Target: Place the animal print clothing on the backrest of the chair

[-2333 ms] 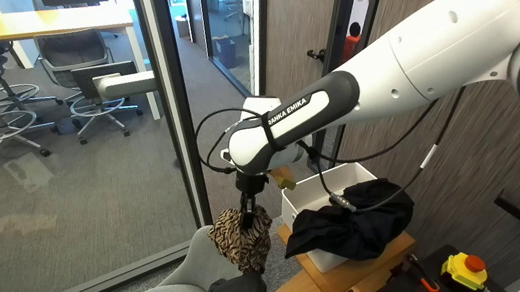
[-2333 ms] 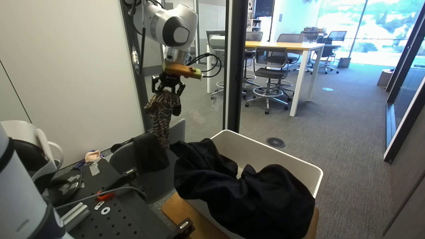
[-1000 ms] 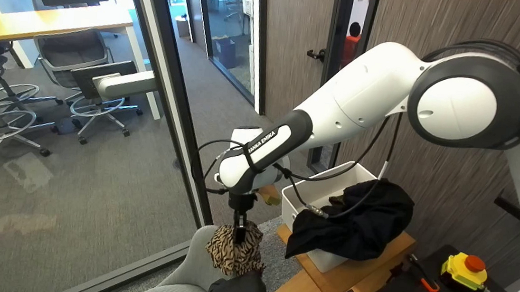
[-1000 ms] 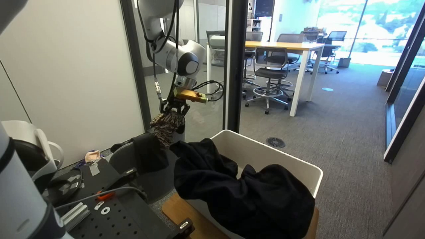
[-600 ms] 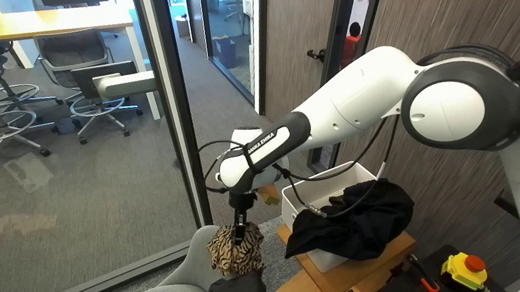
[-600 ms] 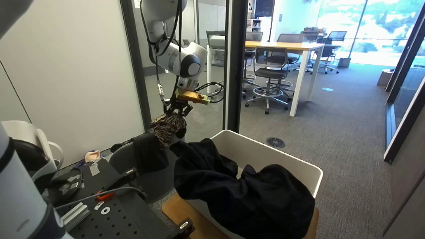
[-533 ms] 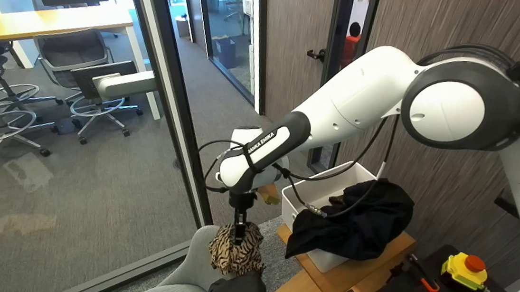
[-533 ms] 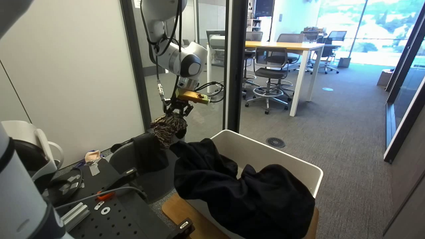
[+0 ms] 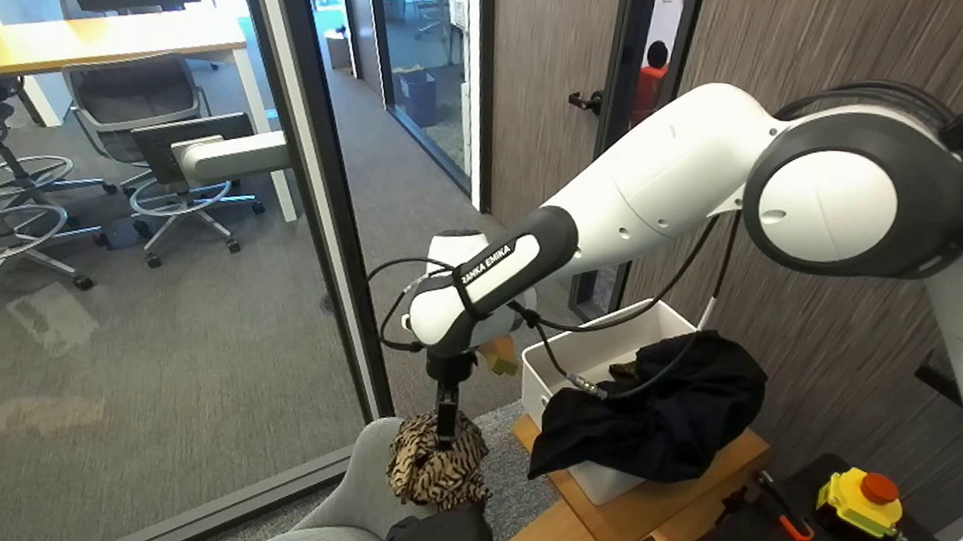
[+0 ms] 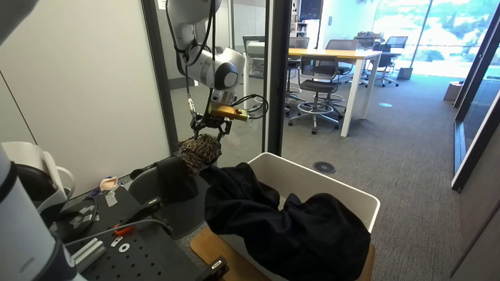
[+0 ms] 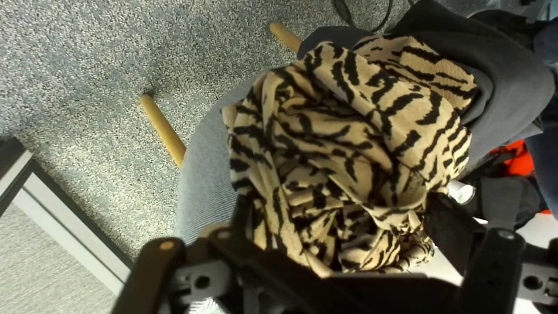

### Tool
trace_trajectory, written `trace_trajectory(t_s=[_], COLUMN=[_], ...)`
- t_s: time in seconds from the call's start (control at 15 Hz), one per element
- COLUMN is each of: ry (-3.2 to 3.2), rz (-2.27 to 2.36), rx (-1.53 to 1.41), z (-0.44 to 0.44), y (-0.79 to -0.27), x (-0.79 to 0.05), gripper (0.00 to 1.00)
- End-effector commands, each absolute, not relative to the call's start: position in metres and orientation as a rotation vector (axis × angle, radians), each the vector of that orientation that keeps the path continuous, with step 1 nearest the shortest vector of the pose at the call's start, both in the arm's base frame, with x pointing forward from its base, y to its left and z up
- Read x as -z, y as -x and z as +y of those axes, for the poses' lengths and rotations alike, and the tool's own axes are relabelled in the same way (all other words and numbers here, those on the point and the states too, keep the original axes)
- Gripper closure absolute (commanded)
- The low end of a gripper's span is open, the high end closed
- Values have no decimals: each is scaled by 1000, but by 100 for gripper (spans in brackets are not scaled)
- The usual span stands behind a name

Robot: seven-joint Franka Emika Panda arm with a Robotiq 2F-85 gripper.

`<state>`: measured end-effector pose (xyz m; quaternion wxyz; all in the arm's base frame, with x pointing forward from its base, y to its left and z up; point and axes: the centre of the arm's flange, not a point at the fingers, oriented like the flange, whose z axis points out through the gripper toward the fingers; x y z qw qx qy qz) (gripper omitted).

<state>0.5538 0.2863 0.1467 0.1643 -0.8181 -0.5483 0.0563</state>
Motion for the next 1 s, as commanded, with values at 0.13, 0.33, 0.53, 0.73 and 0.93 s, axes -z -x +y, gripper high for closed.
trace_trajectory(t_s=[0.13,0.33,0.53,0.73,0.93], ry=[2416,2464,2597,2754,2907], rz=[-1584,-1590,-1540,-1386,-1201], rx=[-184,-229,-253,-254,-253], z=[281,277,266,253,237], y=[-549,-536,-509,-479,-449], x=[-181,-206,-244,-288,-332], gripper=[0,0,0,0,0])
